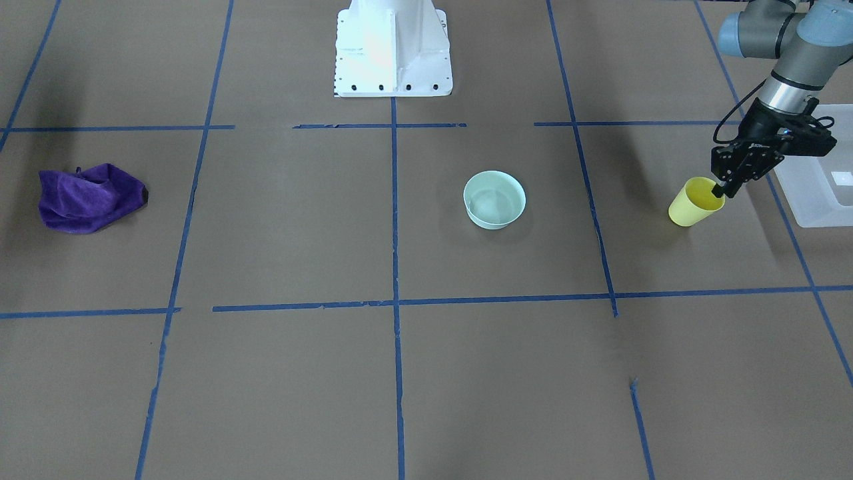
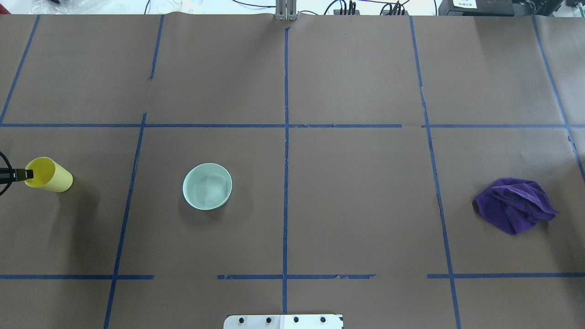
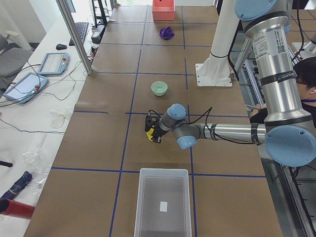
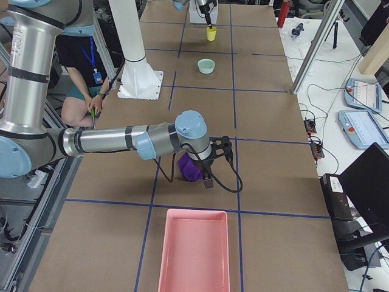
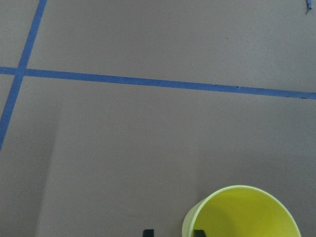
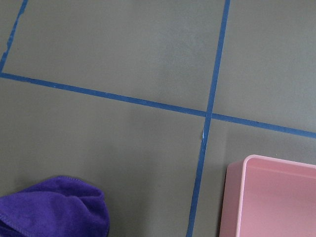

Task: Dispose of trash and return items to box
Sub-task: 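Lift the yellow cup with the left gripper and drop it into the clear box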

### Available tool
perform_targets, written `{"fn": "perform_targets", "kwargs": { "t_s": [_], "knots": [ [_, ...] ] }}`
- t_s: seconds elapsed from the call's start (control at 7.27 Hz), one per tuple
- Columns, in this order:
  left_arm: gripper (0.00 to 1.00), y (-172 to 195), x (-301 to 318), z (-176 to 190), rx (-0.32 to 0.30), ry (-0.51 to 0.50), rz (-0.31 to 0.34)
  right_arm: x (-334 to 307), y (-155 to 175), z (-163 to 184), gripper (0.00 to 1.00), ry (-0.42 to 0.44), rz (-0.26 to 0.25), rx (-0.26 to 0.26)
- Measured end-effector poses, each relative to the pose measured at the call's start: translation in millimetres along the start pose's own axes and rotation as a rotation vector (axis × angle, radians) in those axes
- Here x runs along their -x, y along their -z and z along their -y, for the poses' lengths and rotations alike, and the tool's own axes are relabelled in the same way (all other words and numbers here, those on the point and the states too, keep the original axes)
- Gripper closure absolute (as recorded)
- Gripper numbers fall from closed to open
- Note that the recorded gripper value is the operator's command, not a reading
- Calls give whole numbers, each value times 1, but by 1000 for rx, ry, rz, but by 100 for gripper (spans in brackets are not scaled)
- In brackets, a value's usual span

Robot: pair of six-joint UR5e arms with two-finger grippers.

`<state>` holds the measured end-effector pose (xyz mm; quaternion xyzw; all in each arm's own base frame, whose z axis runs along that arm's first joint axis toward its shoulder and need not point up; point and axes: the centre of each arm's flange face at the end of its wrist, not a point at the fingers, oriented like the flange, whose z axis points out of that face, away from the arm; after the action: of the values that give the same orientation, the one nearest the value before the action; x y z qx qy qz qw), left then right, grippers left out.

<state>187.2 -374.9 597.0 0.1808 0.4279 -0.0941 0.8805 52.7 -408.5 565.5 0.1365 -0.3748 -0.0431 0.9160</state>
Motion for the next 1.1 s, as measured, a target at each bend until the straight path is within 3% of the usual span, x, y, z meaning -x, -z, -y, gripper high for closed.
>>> {"fn": "perform_targets", "kwargs": {
  "t_s": [0.41, 0.69, 1.1],
  "knots": [
    [100, 1, -7, 3, -1, -23, -16, -2, -2, -1, 0, -5, 0, 5],
    [100, 19, 9, 1, 43, -147, -38, -3, -3, -1, 0, -5, 0, 6],
    [100, 80, 85, 45, 57, -346, -23, -2, -3, -1, 0, -4, 0, 6]
  ]
}}
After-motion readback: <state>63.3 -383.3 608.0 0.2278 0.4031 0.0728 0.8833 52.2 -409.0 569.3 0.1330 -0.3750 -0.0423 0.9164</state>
